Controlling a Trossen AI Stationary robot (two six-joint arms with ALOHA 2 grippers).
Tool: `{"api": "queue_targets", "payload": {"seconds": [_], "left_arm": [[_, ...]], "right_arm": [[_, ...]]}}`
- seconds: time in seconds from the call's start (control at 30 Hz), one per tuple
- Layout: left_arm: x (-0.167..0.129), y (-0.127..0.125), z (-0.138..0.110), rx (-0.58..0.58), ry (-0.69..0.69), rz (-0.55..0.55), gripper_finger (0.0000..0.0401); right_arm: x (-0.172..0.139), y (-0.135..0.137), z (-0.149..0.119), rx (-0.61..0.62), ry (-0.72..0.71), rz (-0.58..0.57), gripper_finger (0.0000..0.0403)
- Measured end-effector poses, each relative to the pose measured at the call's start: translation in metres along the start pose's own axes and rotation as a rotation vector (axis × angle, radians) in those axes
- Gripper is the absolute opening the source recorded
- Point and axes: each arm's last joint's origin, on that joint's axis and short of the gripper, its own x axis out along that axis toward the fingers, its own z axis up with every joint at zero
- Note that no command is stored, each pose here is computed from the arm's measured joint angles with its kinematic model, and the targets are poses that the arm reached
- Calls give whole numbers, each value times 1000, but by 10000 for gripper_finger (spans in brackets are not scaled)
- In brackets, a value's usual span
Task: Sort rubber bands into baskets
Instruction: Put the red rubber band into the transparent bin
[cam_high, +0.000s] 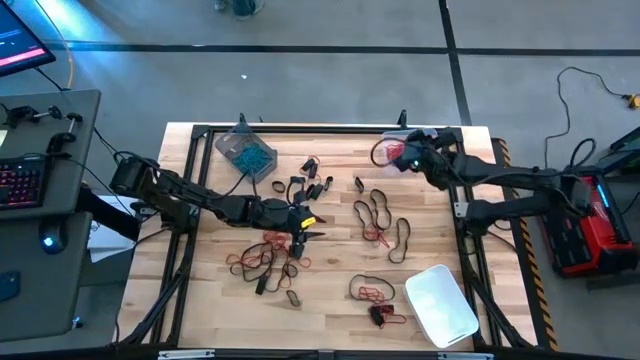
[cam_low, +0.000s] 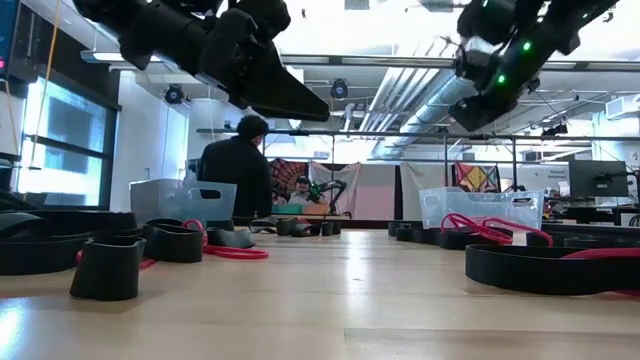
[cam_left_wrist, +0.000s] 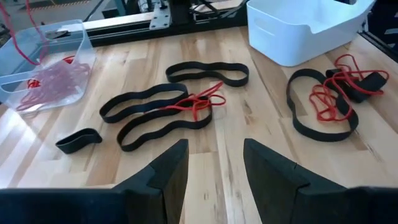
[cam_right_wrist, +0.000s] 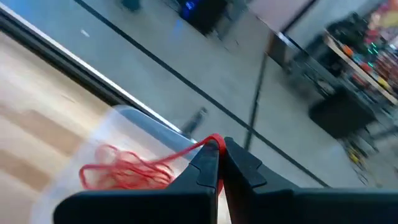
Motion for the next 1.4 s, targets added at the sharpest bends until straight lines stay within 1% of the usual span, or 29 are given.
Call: {"api": "queue_targets", "payload": {"seconds": [0.13,0.3,0.4,0.6,0.7,0.83,0.97,1.07,1.13,1.2,1.27,1.33,1.37,1.4], "left_arm": [[0,2,0,-1,0,2,148],[0,2,0,15,-5,3,148],[0,4,0,10,-5,3,148],[1,8,0,-4,-5,-4,148],[1,12,-1,-9,4,-14,147],[2,16,-6,-11,45,-5,147],[-5,19,-9,-13,115,-6,147],[-15,19,-9,-17,177,-12,147],[-24,19,-7,-21,216,-17,147],[-34,20,-7,-31,251,-20,147],[-42,20,-8,-43,305,-22,147],[-47,21,-11,-51,349,-21,147],[-49,22,-13,-52,379,-21,147],[-50,23,-16,-52,410,-19,147]], "right_arm": [[23,-1,-5,-10,94,-8,0],[52,8,-14,-56,200,-25,0],[68,14,-21,-88,261,4,0],[88,18,-31,-34,354,86,2],[91,17,-33,-18,374,124,24],[91,14,-31,-5,384,148,80],[87,7,-14,-5,387,149,126],[83,1,2,-3,384,148,140],[80,-2,13,-5,374,153,137],[75,0,20,-40,354,168,117],[69,4,27,-65,317,195,79],[63,9,32,-83,271,222,28],[61,11,33,-88,258,241,15],[59,13,35,-89,246,261,11]]}}
